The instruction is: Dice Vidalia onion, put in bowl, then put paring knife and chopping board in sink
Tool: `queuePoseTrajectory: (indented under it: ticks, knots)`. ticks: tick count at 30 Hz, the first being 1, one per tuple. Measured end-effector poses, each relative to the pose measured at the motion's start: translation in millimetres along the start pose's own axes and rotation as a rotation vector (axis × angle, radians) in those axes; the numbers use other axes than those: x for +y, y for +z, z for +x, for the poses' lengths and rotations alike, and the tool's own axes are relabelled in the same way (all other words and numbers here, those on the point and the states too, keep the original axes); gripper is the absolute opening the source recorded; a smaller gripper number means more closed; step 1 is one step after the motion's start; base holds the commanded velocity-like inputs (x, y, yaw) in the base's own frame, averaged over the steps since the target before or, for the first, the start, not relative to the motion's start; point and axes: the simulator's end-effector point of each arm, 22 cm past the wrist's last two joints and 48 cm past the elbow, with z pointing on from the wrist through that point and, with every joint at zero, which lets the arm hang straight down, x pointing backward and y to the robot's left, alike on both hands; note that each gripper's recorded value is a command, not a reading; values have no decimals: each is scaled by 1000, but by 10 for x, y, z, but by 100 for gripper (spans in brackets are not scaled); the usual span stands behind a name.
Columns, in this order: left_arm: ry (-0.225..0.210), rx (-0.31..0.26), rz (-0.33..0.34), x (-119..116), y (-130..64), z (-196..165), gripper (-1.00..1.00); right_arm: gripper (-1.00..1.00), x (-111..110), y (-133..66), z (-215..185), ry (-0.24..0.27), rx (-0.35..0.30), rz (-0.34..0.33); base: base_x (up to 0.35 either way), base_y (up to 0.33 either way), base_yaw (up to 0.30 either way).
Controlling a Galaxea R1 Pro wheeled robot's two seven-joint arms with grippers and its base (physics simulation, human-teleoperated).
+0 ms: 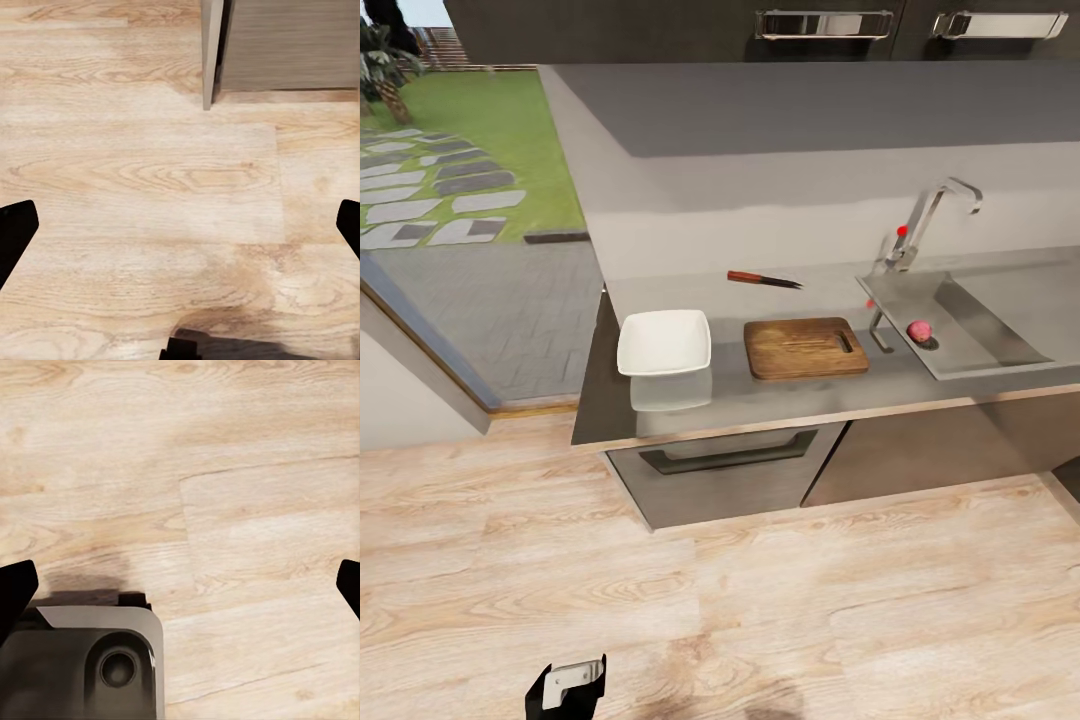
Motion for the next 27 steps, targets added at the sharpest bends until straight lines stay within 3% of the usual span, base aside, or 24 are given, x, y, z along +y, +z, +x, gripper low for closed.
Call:
queuePoseTrajectory:
  ticks: [27]
  knots:
    - [-3, -18, 3, -16, 1, -110, 100, 100, -12, -2, -162, 8, -52, 3, 0, 0, 0]
